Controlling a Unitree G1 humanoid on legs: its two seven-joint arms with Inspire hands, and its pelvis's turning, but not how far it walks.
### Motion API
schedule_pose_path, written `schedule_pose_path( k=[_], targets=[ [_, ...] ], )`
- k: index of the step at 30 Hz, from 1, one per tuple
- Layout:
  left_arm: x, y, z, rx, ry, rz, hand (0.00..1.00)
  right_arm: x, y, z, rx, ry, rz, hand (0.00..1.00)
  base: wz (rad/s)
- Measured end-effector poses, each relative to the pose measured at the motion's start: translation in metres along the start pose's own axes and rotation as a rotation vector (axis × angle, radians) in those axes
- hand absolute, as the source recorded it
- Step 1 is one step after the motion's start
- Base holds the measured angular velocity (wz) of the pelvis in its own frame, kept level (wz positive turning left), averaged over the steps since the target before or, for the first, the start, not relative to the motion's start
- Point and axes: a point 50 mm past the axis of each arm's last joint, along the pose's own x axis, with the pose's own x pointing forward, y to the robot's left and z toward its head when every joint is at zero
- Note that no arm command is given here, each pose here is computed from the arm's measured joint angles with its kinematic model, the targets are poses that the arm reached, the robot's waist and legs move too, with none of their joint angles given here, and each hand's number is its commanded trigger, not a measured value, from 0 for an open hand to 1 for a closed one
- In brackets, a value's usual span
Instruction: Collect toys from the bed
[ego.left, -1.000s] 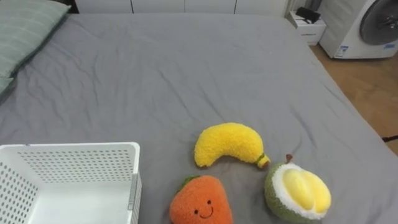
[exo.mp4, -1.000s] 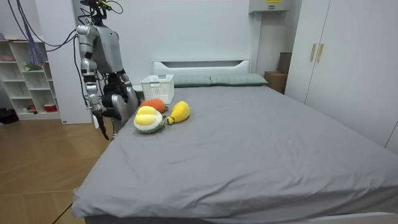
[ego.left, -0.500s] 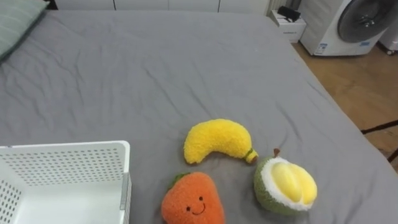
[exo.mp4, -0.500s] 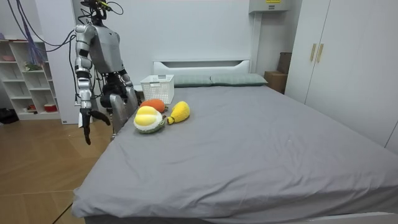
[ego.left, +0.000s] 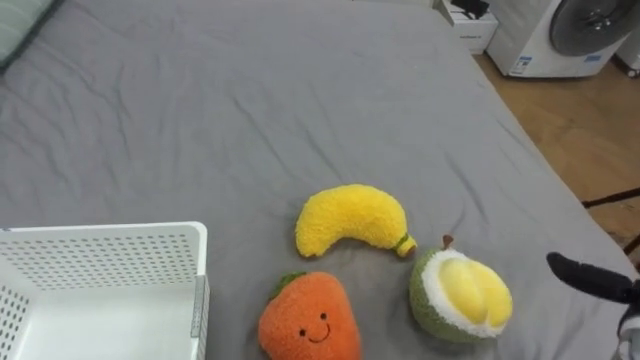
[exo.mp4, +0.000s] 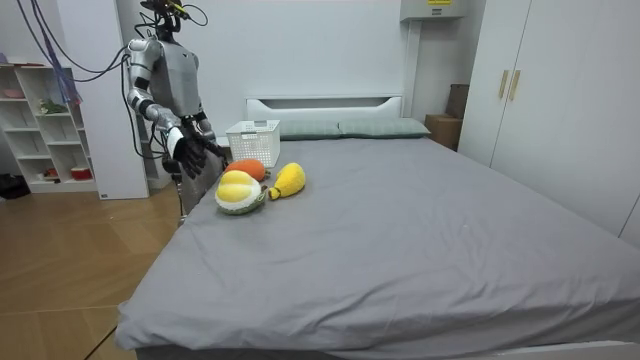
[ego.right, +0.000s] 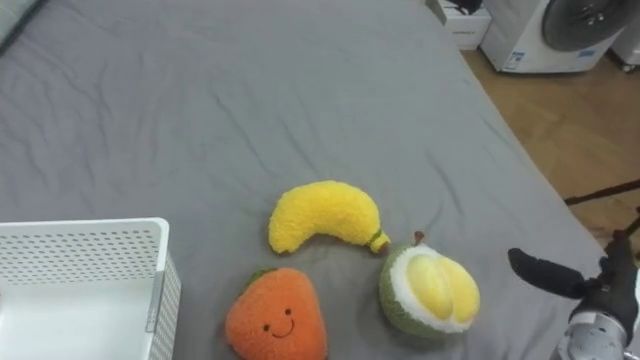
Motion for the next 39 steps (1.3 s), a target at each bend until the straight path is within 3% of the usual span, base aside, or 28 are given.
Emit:
schedule_pose_path(
  k=[11, 24, 35, 39],
  targets=[
    [0.000, -0.004, 0.003, 0.046, -0.013, -0.020, 0.00, -0.005, 0.018, 0.027, -0.154, -0.170, 0.057, 0.00, 0.00],
    [-0.001, -0.005, 0.002, 0.044, -0.027, -0.066, 0.00, -0.014, 0.047, 0.012, -0.299, -0.118, 0.418, 0.00, 0.00],
    [-0.001, -0.006, 0.005, 0.042, -0.036, -0.070, 0.00, -0.020, 0.059, 0.001, -0.453, -0.074, 0.584, 0.00, 0.04],
    [-0.001, -0.008, 0.009, 0.042, -0.039, -0.074, 0.00, -0.020, 0.057, -0.022, -0.526, 0.028, 0.630, 0.00, 0.03]
  ],
)
